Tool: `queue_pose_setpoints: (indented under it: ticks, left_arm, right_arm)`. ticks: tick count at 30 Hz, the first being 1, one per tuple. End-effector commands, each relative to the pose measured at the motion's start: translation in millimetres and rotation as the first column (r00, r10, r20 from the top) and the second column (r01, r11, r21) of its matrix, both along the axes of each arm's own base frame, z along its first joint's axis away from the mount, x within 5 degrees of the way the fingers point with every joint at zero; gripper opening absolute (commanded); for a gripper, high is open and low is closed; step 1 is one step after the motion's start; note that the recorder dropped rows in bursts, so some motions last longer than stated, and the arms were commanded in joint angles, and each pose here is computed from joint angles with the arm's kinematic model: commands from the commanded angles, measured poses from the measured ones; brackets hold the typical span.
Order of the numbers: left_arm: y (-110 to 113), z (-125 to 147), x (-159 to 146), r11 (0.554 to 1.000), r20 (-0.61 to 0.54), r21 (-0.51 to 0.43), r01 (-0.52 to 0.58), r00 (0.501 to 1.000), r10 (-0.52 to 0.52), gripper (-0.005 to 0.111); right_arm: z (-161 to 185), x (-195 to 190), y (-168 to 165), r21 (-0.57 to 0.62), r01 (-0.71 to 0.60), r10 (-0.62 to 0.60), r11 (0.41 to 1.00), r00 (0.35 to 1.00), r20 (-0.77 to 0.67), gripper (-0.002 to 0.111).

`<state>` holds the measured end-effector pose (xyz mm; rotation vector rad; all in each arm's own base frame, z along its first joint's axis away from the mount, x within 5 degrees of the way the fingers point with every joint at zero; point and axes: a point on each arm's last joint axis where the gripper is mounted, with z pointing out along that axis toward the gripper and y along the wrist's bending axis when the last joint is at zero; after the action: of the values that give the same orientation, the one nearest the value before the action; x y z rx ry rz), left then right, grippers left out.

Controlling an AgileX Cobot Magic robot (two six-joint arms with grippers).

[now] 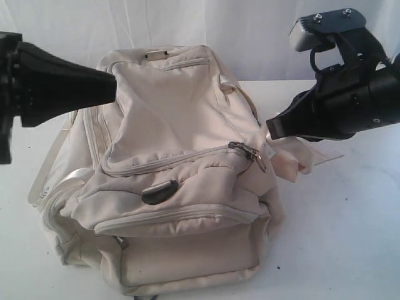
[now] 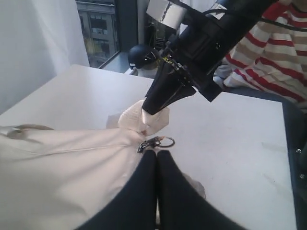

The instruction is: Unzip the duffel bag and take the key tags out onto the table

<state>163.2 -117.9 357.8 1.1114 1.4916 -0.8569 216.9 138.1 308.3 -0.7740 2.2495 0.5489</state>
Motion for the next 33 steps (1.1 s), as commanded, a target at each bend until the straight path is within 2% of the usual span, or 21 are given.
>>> queue_pose_setpoints:
  ticks: [1,5,8,9,11,13,15,19,23,27,33]
  left_arm:
    - [-23.8,-2.9,10.9,0.995,0.017,0.003,0.097,0.995,-0.097,0.000]
    - [-51.8,-9.9,21.2,0.987,0.166,0.096,0.133,0.975,-0.147,0.000]
    - [-76.6,-16.9,25.4,0.969,0.307,0.185,0.165,0.927,-0.216,0.000]
    - [-82.8,-21.0,25.9,0.966,0.305,0.198,0.168,0.926,-0.224,0.001]
    - [-100.8,-34.7,26.5,0.959,0.294,0.241,0.150,0.930,-0.220,0.014]
    - [-119.7,-51.9,25.4,0.940,0.301,0.311,0.138,0.924,-0.235,0.040]
    - [-131.5,-60.4,21.1,0.924,0.340,0.358,0.138,0.902,-0.267,0.054]
    - [-151.0,-75.3,16.4,0.904,0.382,0.426,0.043,0.897,-0.222,0.066]
    - [-155.5,-84.0,22.7,0.889,0.397,0.451,-0.083,0.910,-0.116,0.068]
    - [-158.6,-82.1,24.7,0.896,0.380,0.435,-0.092,0.920,-0.091,0.068]
    - [-167.0,-64.6,31.2,0.925,0.353,0.361,-0.115,0.935,-0.021,0.068]
  right_arm:
    - [9.6,-1.5,-0.9,0.076,0.075,-0.073,0.994,0.997,-0.023,0.000]
    - [9.6,-1.5,-0.9,0.094,0.102,-0.098,0.990,0.994,-0.048,0.000]
    - [10.0,-0.9,-1.0,0.150,0.198,-0.179,0.969,0.975,-0.127,0.000]
    - [10.3,-0.4,-1.0,0.159,0.211,-0.191,0.964,0.973,-0.133,0.000]
    - [10.6,-0.1,-1.0,0.170,0.230,-0.206,0.958,0.968,-0.146,0.000]
    - [10.5,0.0,-1.1,0.168,0.229,-0.206,0.959,0.968,-0.145,0.000]
    - [11.4,0.4,-1.7,0.168,0.230,-0.210,0.958,0.969,-0.132,0.000]
    - [13.5,3.1,-2.0,0.211,0.289,-0.261,0.934,0.954,-0.150,0.000]
    - [13.3,2.8,-1.8,0.219,0.304,-0.270,0.927,0.948,-0.170,0.000]
    - [13.4,2.8,-1.7,0.221,0.305,-0.270,0.926,0.947,-0.172,0.000]
    - [12.7,1.8,-1.6,0.214,0.300,-0.264,0.929,0.947,-0.182,0.000]
